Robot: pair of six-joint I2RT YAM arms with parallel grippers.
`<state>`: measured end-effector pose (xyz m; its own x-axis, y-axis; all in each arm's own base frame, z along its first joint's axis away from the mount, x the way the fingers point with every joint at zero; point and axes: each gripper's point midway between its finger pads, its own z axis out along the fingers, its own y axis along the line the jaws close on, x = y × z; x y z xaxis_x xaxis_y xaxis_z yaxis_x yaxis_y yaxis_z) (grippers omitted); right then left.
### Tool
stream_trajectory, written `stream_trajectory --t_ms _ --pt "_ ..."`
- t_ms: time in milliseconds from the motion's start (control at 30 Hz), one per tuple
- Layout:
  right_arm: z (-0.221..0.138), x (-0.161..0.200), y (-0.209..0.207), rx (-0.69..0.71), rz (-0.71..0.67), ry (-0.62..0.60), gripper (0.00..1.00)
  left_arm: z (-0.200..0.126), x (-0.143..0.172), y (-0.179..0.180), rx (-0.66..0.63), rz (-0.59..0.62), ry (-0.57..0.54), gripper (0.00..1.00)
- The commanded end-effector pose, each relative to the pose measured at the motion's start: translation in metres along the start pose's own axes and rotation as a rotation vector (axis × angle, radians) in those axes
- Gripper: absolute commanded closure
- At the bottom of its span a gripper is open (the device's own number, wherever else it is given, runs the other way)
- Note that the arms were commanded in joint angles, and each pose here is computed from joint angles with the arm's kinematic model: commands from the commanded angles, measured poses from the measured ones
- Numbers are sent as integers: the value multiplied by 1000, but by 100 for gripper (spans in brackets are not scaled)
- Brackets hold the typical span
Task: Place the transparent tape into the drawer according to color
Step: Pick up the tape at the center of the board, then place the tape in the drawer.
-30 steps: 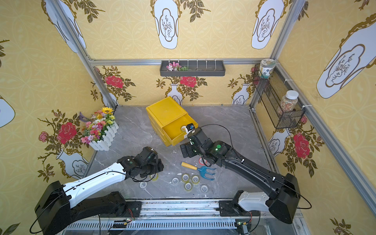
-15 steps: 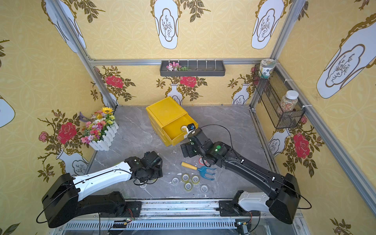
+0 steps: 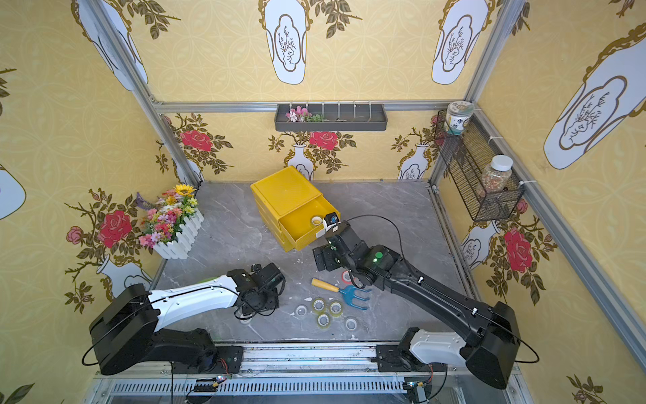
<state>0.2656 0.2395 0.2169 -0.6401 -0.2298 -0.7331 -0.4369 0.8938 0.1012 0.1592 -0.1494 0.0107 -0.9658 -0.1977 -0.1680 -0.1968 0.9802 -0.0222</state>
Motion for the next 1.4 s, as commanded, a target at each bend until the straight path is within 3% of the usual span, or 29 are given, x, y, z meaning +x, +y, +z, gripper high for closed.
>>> stream_trajectory --t_ms 0,233,500,1067,1367 --pt "-2 -8 -1 4 14 -38 3 5 1 -3 12 8 4 33" --pt "-2 -8 -1 5 17 -41 3 5 0 -8 29 14 6 50" --pt "-4 -9 -5 15 33 -50 3 -17 -9 -13 63 7 -31 53" --pt "-9 -10 -10 26 56 -69 3 -183 -94 -50 264 19 -386 53" --pt "-9 -10 -12 31 65 -74 3 -251 -141 -104 402 88 -540 52"
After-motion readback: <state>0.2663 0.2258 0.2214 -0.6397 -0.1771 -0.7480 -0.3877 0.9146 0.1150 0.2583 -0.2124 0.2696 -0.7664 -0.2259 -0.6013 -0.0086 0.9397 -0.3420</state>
